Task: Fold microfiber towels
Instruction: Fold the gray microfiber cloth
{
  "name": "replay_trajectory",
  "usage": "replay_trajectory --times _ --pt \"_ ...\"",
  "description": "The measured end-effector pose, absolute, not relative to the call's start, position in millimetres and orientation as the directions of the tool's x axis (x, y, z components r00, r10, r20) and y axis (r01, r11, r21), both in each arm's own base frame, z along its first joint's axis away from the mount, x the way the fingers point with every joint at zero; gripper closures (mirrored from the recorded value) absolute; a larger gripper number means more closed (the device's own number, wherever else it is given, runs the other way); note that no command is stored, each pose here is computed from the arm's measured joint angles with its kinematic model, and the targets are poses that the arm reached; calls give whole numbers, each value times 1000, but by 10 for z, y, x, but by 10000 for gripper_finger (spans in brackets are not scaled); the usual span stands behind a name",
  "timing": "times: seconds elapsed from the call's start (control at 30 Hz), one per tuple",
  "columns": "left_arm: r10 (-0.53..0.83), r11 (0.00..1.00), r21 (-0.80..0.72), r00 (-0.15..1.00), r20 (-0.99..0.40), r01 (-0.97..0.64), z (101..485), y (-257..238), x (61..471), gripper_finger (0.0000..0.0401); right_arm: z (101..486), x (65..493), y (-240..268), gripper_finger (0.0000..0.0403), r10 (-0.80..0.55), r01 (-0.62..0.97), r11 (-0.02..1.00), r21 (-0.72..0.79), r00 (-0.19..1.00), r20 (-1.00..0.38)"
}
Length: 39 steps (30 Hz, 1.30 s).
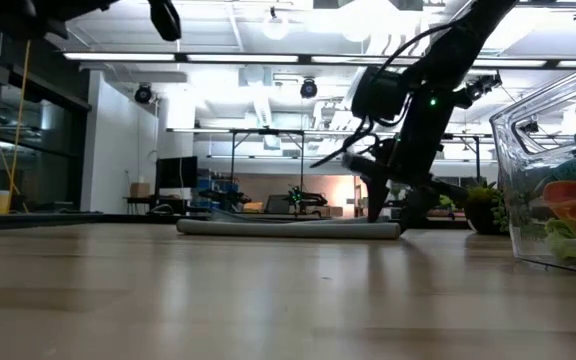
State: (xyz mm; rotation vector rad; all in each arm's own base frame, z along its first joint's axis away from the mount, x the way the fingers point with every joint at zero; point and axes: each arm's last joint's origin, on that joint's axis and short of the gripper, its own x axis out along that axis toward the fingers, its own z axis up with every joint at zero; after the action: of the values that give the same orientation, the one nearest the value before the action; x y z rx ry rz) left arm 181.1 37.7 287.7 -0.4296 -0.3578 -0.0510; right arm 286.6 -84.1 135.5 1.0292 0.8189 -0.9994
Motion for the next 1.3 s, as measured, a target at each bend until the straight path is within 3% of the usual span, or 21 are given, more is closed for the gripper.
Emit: replay_trajectory --times 0.23,0.5,0.67,0.83,1.03,1.2,1.3 --pt "34 908 -404 940 339 113 2872 376 1802 300 1184 3010 -734 276 -297 954 221 203 264 -918" --pt "82 895 -445 963 256 42 2790 395 1828 300 1156 3022 -642 306 -305 948 293 128 220 -927" --pt "91 899 -438 963 254 31 2787 399 1828 300 1248 2860 -584 392 -227 921 378 92 189 -955" --pt "100 902 -432 962 255 20 2788 401 1828 300 1382 2424 -489 399 -189 925 379 45 125 -974" --pt "152 897 -441 955 256 -24 2788 416 1825 300 1615 1851 -396 401 -224 950 303 73 145 -964" --pt "203 889 -453 945 257 -67 2789 432 1822 300 1913 1551 -365 402 -293 960 265 90 169 -941" --pt "209 888 -455 944 257 -73 2789 434 1822 300 2121 1545 -369 402 -328 947 268 179 265 -907"
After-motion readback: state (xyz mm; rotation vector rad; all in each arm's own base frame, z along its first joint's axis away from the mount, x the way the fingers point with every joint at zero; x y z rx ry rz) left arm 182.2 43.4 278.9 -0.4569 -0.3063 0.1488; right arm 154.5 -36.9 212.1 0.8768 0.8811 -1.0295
